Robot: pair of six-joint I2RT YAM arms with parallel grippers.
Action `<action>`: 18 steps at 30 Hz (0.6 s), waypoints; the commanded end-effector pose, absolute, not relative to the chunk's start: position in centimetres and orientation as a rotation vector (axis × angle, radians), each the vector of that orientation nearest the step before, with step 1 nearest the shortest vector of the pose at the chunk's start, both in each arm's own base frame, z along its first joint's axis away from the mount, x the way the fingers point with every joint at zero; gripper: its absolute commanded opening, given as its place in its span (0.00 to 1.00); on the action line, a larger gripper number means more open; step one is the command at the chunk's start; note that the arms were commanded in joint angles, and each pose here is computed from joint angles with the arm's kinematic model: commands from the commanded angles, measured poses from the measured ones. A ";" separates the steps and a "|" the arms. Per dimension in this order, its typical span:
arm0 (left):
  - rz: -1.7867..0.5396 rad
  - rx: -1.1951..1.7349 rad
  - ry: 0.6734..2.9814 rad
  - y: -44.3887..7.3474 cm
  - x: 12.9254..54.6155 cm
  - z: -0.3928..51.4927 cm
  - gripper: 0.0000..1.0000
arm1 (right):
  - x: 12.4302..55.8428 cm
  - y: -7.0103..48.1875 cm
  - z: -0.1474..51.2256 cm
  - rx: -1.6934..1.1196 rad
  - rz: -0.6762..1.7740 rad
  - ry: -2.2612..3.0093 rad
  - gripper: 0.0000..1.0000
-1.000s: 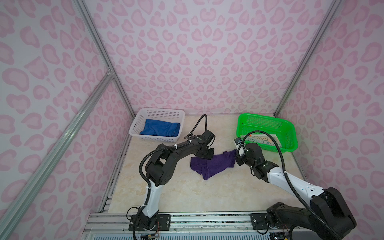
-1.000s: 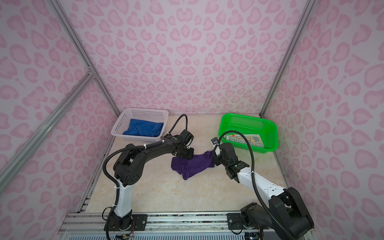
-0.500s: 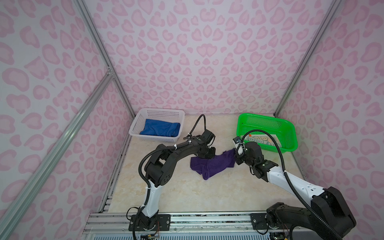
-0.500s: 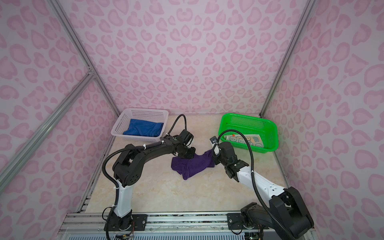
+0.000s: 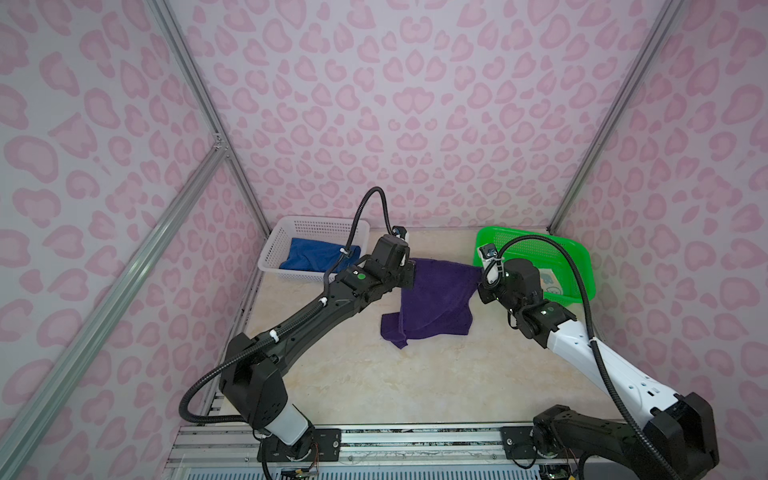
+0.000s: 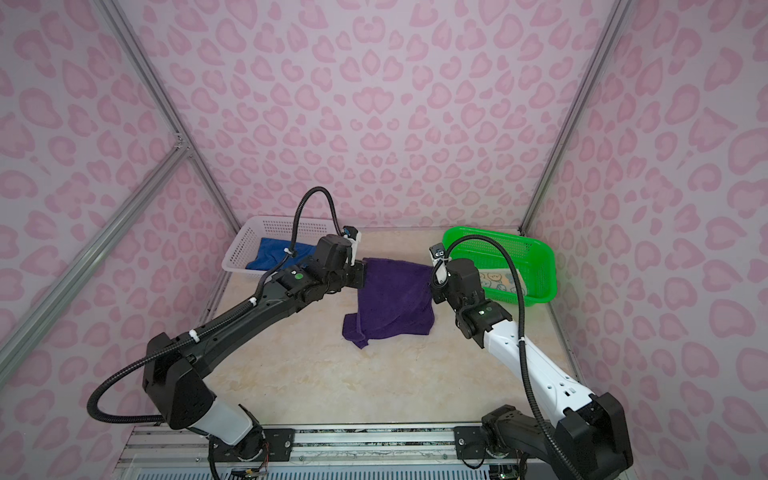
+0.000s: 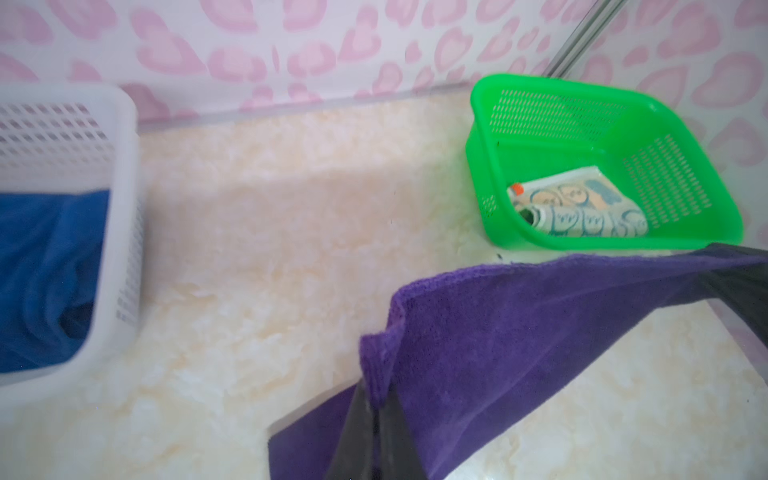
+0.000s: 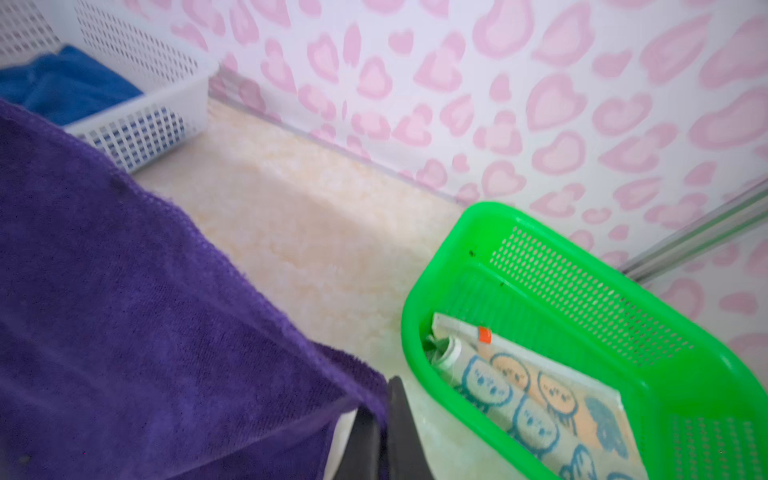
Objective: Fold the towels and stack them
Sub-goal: 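Lift the purple towel with both grippers and spread its edge apart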
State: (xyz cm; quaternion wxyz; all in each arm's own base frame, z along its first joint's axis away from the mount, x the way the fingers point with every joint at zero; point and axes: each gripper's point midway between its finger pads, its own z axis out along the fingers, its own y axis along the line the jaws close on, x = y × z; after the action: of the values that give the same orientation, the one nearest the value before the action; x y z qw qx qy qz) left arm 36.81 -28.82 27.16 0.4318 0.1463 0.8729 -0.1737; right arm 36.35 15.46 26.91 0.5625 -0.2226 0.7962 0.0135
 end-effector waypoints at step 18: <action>-0.744 0.443 1.554 -22.7 25.1 54.3 0.02 | 24.7 16.5 53.0 -0.654 0.254 1.268 0.00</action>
State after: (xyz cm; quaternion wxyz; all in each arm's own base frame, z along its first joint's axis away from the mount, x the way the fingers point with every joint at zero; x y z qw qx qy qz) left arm 27.11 -22.98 52.30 0.6232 0.1862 0.7045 -0.2841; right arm 26.42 16.21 51.58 0.7389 -0.2907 0.6015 0.0879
